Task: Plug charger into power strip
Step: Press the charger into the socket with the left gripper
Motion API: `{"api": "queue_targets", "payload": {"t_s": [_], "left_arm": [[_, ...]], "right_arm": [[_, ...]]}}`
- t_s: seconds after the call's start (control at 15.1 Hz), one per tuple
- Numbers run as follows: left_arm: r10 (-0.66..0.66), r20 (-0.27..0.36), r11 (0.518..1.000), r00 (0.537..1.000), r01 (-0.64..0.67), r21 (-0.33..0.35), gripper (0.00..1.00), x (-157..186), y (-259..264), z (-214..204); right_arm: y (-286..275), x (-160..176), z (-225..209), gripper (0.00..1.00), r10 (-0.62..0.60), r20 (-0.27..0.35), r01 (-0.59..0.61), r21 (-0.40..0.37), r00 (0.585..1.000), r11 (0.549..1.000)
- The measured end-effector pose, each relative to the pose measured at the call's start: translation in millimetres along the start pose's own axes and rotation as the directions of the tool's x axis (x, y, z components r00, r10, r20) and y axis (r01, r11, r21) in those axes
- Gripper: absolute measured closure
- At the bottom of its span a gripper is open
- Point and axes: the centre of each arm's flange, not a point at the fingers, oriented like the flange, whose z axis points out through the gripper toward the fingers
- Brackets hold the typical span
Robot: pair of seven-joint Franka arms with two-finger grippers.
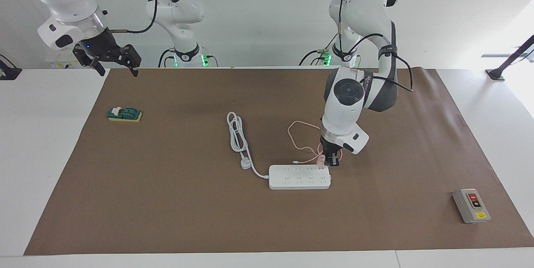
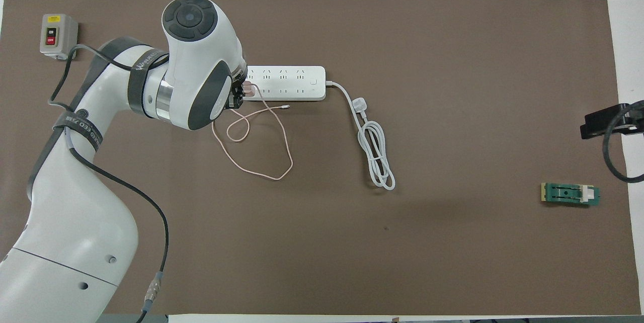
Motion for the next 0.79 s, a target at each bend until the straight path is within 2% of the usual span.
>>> {"api": "queue_targets", "payload": {"t_s": [0.79], "left_arm": [[0.005,-0.001,1.000,1.000,-0.005,-0.003,0.68,0.2,-0.5,3.4]], "right_arm": [[0.7,-1.9,-1.5,0.00,0.002,0.001,-0.002,0.000,1.000,1.000]]}}
